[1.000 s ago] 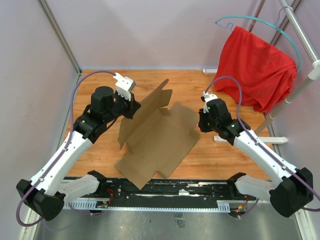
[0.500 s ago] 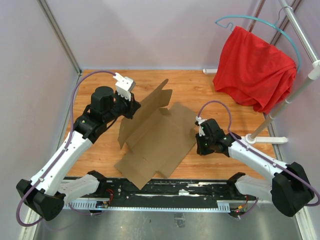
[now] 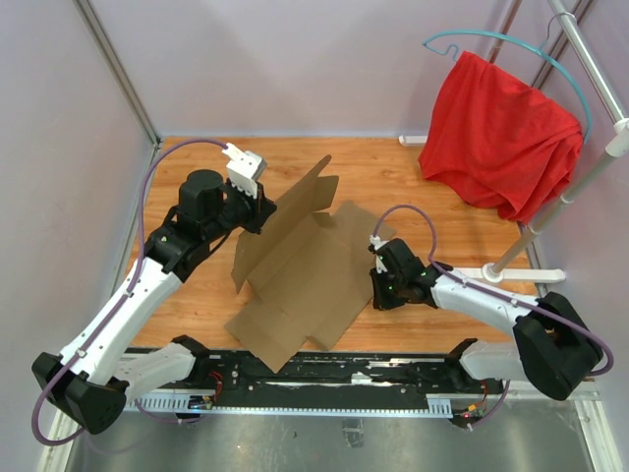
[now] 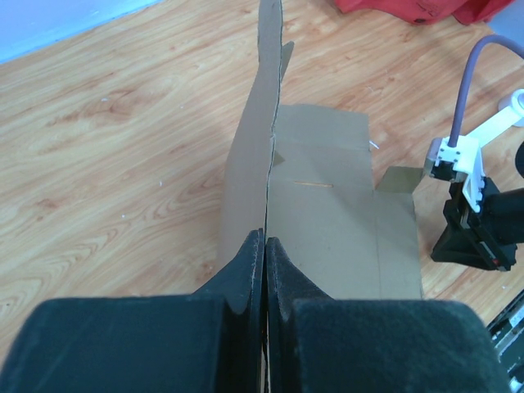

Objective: Fold the paper box

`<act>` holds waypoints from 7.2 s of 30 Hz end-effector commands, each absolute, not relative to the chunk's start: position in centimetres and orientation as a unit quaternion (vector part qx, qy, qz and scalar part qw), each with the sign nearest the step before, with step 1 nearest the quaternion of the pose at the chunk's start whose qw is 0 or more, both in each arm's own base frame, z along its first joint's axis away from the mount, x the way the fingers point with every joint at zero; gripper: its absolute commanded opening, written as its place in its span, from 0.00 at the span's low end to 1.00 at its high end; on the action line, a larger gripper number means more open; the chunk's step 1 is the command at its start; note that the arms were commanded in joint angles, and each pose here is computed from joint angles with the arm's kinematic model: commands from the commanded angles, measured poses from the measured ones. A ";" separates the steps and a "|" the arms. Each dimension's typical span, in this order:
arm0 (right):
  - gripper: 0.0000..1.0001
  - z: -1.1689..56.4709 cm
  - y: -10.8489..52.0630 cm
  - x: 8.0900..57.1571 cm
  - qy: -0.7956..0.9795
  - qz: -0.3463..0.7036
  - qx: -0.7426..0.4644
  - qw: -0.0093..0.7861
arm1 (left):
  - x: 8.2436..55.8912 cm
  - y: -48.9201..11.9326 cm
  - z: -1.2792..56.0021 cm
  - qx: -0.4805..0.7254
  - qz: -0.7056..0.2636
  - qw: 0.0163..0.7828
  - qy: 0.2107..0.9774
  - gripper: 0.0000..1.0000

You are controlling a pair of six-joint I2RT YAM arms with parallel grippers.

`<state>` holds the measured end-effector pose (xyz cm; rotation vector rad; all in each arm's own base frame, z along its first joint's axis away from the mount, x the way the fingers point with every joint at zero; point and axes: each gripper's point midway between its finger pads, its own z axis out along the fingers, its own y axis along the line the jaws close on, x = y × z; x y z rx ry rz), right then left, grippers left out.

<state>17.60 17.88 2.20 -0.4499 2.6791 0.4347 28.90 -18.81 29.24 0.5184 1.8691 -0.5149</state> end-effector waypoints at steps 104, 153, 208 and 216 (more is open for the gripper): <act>0.16 6.1 34.1 25.6 0.891 0.210 -0.262 0.305 | 26.9 -21.1 29.2 0.216 -0.304 0.507 0.777 0.00; 0.58 6.5 33.7 12.8 0.758 0.218 -0.526 0.318 | 28.4 -17.6 29.8 0.125 -0.255 0.522 0.804 0.00; 0.58 4.1 27.3 21.8 0.936 0.285 -0.032 0.202 | 28.8 -16.1 29.3 0.104 -0.239 0.537 0.802 0.00; 0.09 5.0 26.0 22.3 0.941 0.251 -0.047 0.221 | 28.6 -16.5 30.4 0.105 -0.255 0.544 0.792 0.00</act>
